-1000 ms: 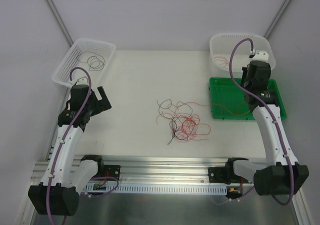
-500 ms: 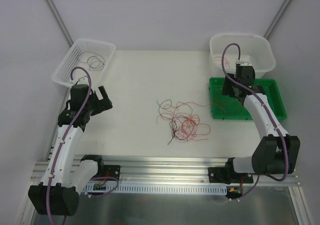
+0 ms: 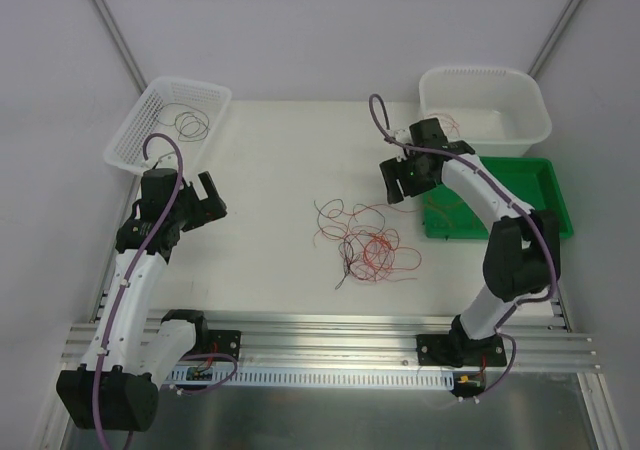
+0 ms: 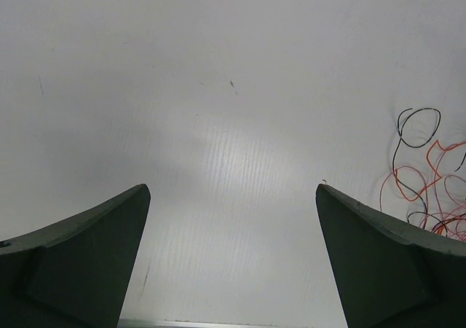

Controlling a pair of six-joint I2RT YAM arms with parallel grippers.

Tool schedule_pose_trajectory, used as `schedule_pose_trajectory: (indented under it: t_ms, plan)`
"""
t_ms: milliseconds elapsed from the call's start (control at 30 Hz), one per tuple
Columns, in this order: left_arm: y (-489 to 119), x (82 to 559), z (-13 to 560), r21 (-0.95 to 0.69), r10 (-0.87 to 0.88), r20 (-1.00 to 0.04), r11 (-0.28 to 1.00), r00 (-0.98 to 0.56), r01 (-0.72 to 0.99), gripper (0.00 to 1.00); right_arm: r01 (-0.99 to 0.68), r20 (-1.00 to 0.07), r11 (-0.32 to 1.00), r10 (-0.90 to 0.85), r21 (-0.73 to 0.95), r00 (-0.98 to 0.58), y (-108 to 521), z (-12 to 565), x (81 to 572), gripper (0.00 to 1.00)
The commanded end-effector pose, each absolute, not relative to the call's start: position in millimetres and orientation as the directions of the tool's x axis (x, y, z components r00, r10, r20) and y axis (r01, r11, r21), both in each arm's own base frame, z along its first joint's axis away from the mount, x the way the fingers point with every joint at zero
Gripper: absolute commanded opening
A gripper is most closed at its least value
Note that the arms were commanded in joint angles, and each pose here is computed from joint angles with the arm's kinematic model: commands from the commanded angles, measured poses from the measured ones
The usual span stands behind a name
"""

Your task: Untangle the cables

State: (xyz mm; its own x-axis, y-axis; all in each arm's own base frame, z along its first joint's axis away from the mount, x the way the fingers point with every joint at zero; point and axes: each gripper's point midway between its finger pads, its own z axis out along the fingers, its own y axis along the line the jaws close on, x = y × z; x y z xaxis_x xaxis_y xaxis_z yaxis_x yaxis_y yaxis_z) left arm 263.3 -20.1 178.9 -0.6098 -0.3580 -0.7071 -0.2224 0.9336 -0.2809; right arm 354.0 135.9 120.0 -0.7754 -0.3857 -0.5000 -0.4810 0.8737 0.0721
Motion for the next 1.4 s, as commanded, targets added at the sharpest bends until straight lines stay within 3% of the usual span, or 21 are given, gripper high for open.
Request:
schedule_pose_trajectory:
  t_ms: [0,233,367,500,800,867,1067,1367]
  plan:
    - [-22,267,181,-0.288,-0.344,-0.717,0.938,-0.606,-0.192,0.99,-0.607,-0.458,0.790,-0.507,0.093,-0.730,149,119,354,0.68]
    - [-23,267,181,-0.292,-0.345,-0.715,0.938,-0.608,-0.188,0.99,-0.623,-0.366,0.778,-0.559,0.079,-0.744,153,78,371,0.65]
    - [-24,268,181,-0.296,-0.344,-0.713,0.938,-0.611,-0.182,0.99,-0.634,-0.336,0.769,-0.577,0.082,-0.744,155,61,374,0.59]
    - [-25,267,180,-0.298,-0.344,-0.710,0.937,-0.615,-0.180,0.99,-0.645,-0.303,0.758,-0.595,0.095,-0.744,156,41,373,0.44]
    - [-26,267,181,-0.301,-0.342,-0.711,0.938,-0.614,-0.174,0.99,-0.660,-0.261,0.745,-0.621,0.096,-0.739,152,22,369,0.24]
    - [-26,267,180,-0.301,-0.343,-0.709,0.937,-0.616,-0.177,0.99,-0.663,-0.270,0.744,-0.623,0.086,-0.734,152,29,367,0.14]
    - [-26,267,181,-0.302,-0.343,-0.711,0.937,-0.614,-0.175,0.99,-0.690,-0.396,0.724,-0.632,0.004,-0.666,160,92,368,0.01]
    - [-26,267,181,-0.302,-0.343,-0.711,0.937,-0.614,-0.175,0.99,-0.613,-0.584,0.755,-0.612,-0.232,-0.533,148,217,364,0.01]
